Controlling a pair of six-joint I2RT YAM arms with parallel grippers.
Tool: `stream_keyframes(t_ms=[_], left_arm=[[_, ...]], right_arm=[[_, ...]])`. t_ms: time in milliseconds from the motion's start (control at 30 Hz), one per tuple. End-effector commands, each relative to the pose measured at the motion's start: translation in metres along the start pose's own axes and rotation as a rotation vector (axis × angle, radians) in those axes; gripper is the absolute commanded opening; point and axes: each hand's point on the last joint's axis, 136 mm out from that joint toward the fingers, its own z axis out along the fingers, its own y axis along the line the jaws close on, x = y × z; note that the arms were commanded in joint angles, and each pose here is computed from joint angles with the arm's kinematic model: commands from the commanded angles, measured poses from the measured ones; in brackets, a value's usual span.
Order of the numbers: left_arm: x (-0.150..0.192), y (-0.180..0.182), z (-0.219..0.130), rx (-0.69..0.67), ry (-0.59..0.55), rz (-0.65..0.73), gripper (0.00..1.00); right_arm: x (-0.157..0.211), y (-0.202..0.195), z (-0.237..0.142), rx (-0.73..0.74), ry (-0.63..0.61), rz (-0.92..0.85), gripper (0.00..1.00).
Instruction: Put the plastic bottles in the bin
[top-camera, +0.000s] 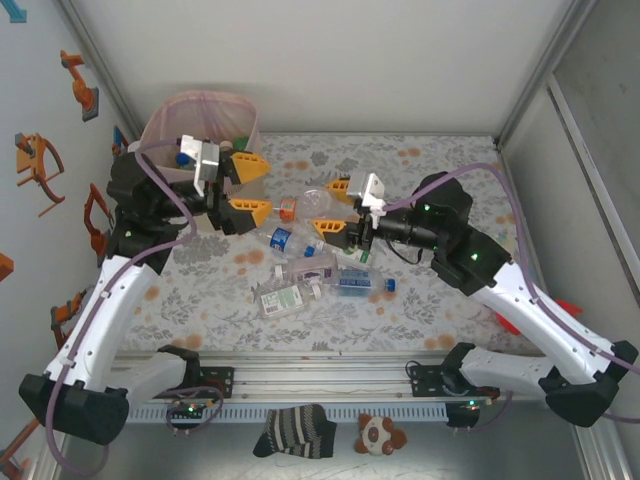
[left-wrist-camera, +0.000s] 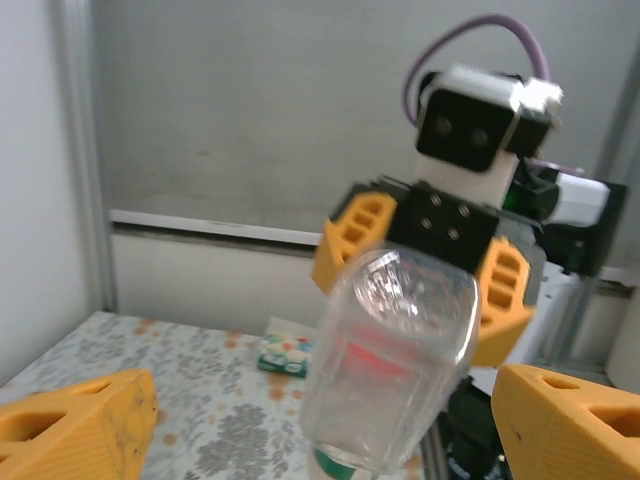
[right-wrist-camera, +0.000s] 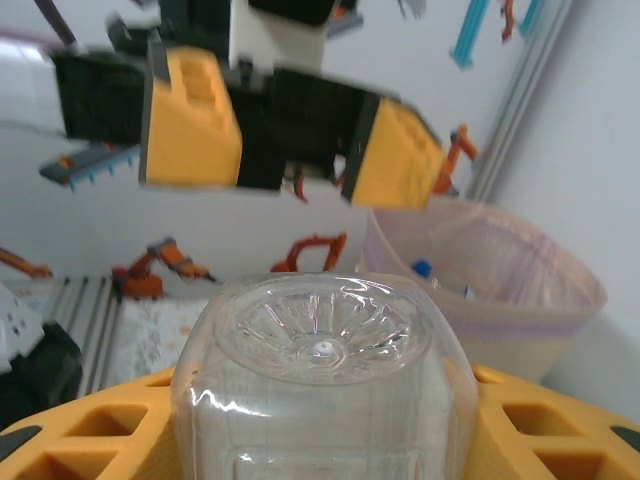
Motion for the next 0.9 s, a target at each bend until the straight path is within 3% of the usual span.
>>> stream_keyframes(t_ms=[0,267,600,800,867], left_arm=[[-0.009,-0.024,0.01,0.112,0.002,0.092,0.87],[-0.001,-0.042,0.044,0.257,0.023,0.074,0.84],[0.001,-0.048,0.065,0.31,0.02,0.08,0.58],[0.001,-0.046,0.065,0.294,0.022,0.082,0.48],[0.003,-0.044,0.065,0.287,0.031,0.076,0.47]], right_arm=[[-0.057,0.009,-0.012,-0.062,-0.18,-0.019,0.47],[-0.081,0.017,-0.009,-0.149,-0.273,0.023,0.47],[-0.068,0.005,-0.004,-0.076,-0.234,0.027,0.46],[-0.061,0.003,-0.004,-0.06,-0.207,0.02,0.47],[-0.059,0.002,-0.005,-0.047,-0.197,0.02,0.52]])
